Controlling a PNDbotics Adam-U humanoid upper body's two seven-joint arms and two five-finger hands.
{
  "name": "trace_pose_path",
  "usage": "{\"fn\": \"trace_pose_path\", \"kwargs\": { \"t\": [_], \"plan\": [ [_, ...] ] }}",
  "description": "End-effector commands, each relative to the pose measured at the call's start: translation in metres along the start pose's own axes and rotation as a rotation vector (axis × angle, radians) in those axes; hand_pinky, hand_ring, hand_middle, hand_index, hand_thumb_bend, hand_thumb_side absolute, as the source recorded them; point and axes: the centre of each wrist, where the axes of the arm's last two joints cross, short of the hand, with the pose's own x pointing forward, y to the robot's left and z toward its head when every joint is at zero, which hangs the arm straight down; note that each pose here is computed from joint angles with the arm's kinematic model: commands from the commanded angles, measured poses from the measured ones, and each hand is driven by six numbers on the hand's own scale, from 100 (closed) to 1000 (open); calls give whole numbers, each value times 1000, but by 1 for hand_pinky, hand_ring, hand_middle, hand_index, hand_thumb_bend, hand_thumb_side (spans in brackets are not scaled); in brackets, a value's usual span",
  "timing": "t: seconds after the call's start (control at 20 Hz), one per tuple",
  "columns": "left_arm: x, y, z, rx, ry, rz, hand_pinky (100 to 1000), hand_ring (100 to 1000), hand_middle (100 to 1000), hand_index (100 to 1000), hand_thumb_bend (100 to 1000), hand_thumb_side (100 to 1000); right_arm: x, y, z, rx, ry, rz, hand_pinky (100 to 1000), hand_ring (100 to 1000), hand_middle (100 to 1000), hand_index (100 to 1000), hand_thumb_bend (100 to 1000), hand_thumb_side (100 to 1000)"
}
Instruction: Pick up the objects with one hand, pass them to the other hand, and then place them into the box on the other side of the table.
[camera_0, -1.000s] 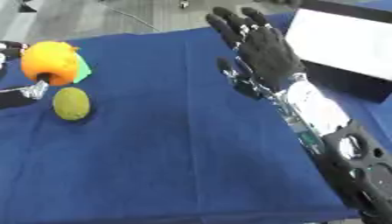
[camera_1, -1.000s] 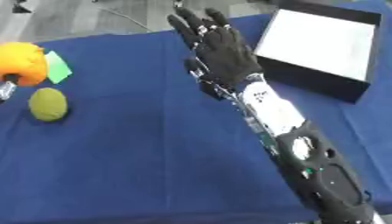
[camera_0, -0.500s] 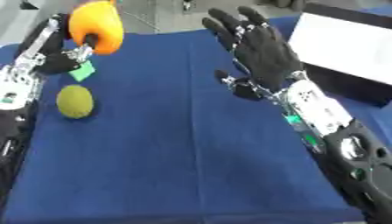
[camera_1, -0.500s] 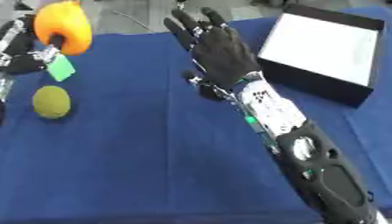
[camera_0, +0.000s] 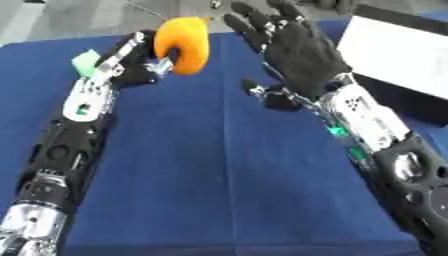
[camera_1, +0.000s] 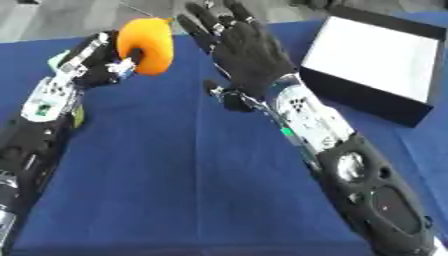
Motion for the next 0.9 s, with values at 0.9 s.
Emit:
{"fn": "trace_pose_path", "kwargs": {
  "t": [0.9],
  "plan": [
    [60, -63, -73, -368, -382, -141, 588, 378, 385, 533, 100, 378, 1, 4, -4, -38, 63, -135, 895, 684, 926, 1000, 100, 100]
  ]
}}
